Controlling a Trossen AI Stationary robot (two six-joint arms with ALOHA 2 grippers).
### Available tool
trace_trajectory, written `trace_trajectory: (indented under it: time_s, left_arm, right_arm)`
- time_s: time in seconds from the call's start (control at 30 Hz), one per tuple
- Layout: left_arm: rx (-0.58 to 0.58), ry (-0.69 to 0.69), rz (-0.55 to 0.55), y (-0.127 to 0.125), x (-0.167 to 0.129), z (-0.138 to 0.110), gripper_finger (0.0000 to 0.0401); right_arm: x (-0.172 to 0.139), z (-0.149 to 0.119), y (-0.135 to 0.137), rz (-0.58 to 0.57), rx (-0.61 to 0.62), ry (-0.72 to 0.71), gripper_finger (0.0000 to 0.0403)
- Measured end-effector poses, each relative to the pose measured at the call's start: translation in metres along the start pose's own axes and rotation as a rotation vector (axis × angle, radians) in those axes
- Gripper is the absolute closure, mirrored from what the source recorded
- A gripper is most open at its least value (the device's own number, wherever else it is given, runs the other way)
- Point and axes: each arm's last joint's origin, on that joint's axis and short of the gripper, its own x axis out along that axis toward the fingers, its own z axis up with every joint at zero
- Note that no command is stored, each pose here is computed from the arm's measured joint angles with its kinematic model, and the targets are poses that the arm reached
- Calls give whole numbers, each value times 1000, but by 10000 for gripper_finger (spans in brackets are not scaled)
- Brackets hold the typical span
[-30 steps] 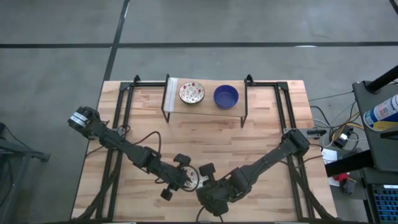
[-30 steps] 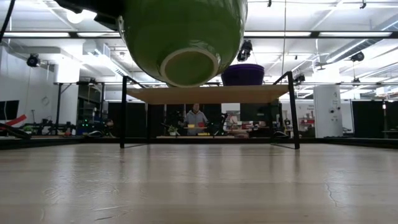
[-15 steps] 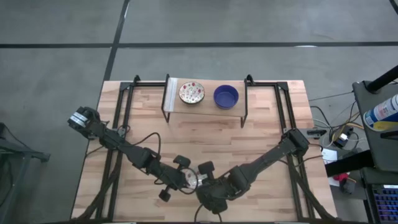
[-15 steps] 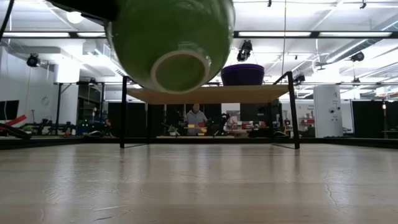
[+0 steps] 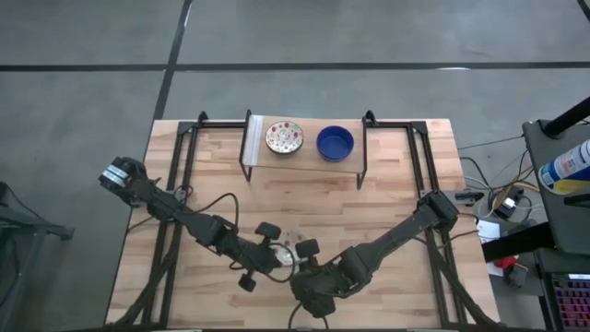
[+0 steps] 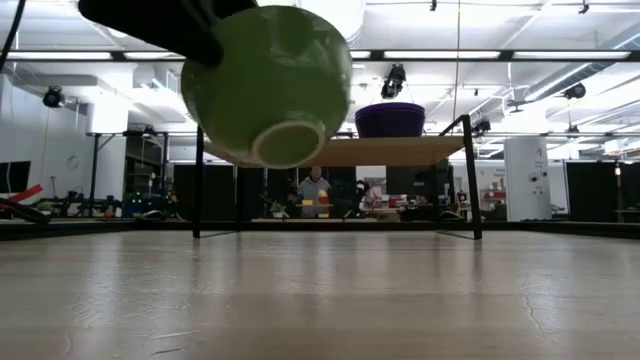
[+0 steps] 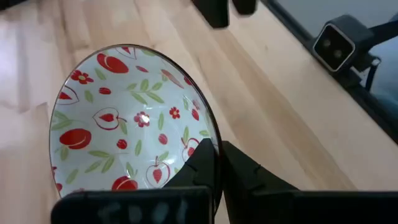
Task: Pick & Place Mini bowls
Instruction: Stack the red patterned bowl on the red patterned bowl on the shelf
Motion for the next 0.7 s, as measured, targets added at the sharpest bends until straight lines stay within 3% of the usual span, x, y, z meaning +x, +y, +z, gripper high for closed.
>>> trace_trajectory:
  time_s: [0.33, 0.5, 0.7]
  left_arm:
    - [-11, 103, 58, 5, -2, -10, 397]
    - [-13, 185, 153, 10, -8, -12, 397]
    - [-14, 266, 243, 16, -27, 7, 397]
  right_arm:
    - [-3, -5, 2, -45, 69, 34, 260]
    - [-9, -13, 11, -53, 137, 78, 260]
    - [-12, -18, 24, -82, 145, 64, 276]
